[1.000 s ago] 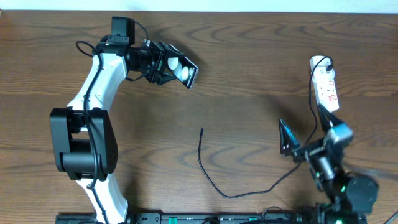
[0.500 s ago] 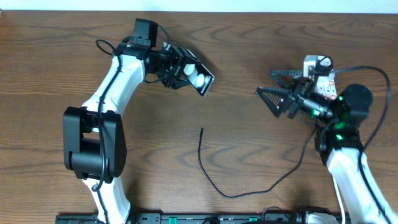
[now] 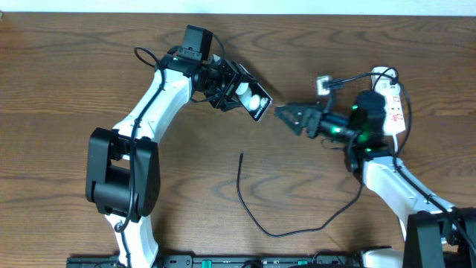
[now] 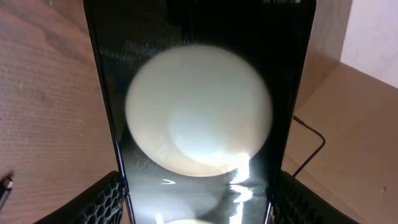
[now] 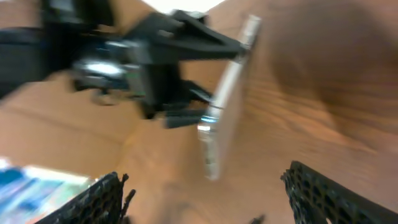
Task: Plug charger to phone and switch on socket
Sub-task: 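Move the right gripper toward the phone held by the left gripper, then close the right gripper on the phone's edge beside the left gripper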
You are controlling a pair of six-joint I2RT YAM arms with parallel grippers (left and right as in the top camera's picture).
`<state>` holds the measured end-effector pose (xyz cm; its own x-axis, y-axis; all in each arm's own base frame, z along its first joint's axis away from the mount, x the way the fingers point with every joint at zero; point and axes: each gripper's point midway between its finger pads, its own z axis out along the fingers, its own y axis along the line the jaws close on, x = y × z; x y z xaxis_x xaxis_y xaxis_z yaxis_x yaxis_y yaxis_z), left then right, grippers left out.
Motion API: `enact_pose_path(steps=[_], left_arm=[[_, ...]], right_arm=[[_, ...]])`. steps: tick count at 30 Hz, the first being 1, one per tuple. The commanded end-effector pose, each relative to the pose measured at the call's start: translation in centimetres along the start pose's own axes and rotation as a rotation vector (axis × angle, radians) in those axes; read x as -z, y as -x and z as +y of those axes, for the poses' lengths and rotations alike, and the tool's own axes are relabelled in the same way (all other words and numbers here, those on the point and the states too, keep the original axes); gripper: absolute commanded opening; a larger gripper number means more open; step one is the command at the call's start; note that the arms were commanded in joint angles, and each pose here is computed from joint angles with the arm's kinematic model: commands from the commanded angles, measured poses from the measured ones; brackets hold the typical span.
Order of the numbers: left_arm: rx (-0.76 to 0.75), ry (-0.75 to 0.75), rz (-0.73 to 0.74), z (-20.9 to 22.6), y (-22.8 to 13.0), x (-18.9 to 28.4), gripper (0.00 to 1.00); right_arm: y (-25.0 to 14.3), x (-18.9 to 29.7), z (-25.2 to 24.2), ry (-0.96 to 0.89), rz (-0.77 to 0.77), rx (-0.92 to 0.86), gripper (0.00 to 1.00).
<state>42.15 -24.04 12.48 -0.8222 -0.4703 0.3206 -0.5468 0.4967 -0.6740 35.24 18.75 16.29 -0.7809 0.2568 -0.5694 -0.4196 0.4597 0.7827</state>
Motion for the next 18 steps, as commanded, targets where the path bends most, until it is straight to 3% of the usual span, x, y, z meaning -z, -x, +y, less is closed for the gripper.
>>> enact_pose_path(steps=[1,9,18], left_arm=[[0.025,-0.032,-0.015,-1.8,-0.5,0.9,0.07],[0.126,-0.032,-0.012,-1.8,-0.6,0.9,0.07],[0.113,-0.014,-0.008,-1.9,-1.7,0.0,0.07]], right_arm=[[0.7,-1.1,-2.7,-0.206,-0.077,0.090,0.82],[0.6,-1.8,-3.2,-0.290,-0.098,0.162,0.85],[0.4,-2.0,-2.8,-0.280,-0.094,0.159,0.84]])
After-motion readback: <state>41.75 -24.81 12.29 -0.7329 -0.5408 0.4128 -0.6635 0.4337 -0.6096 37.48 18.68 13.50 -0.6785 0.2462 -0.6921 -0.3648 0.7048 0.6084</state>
